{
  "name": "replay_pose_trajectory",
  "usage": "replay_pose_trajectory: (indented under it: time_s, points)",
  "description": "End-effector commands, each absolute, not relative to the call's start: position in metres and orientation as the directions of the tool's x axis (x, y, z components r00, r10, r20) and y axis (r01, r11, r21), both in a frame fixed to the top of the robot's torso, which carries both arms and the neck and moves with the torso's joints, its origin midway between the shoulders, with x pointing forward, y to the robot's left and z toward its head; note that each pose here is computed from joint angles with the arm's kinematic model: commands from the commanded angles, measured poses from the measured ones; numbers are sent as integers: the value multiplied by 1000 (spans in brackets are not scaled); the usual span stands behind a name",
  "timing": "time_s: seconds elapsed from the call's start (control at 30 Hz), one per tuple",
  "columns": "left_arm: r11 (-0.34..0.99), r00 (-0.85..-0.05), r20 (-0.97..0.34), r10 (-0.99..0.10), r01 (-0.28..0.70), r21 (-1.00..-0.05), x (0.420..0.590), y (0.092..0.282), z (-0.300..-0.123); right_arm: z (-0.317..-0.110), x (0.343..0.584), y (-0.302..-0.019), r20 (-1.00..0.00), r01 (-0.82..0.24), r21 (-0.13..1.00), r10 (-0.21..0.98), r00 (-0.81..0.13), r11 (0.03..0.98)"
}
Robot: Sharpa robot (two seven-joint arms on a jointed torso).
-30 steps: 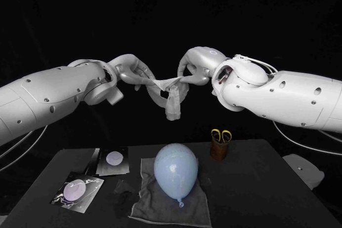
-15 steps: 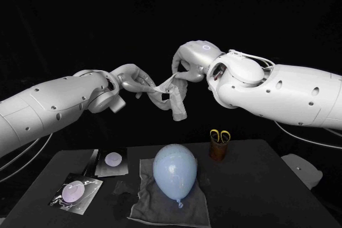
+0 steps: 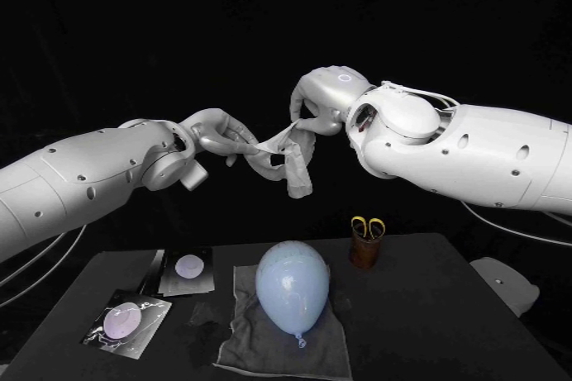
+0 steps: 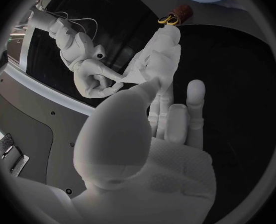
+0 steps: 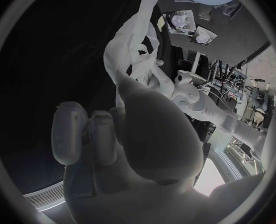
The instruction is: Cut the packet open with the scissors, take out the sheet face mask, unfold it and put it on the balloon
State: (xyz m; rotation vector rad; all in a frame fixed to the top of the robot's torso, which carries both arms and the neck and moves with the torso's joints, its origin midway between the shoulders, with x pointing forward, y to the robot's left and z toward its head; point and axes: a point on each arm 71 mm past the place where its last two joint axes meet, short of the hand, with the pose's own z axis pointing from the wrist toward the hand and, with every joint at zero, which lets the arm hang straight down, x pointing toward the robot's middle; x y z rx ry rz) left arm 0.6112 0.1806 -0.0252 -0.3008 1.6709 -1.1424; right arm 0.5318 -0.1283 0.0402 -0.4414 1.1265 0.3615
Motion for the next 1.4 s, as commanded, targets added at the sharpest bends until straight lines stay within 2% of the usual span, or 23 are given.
replay_pose_trajectory:
  time_s: [0.03, 0.23, 0.6, 1.1, 1.4]
  points:
    - [450, -457, -541, -706, 301, -841, 610, 185, -24, 40, 534, -133, -916, -458, -201, 0, 401, 866]
    - [412, -463, -500, -732, 283, -866, 610, 194, -20, 39, 538, -138, -916, -445, -205, -11, 401, 872]
    - [404, -450, -497, -742, 291, -867, 610, 196, -8, 32, 540, -142, -917, -441, -204, -13, 398, 874]
    - [421, -430, -514, -742, 299, -857, 612, 195, -5, 31, 539, -144, -920, -460, -147, 50, 388, 876]
    - [445, -452, -542, -709, 310, -840, 608, 192, -6, 30, 537, -146, -928, -469, -101, 87, 362, 877]
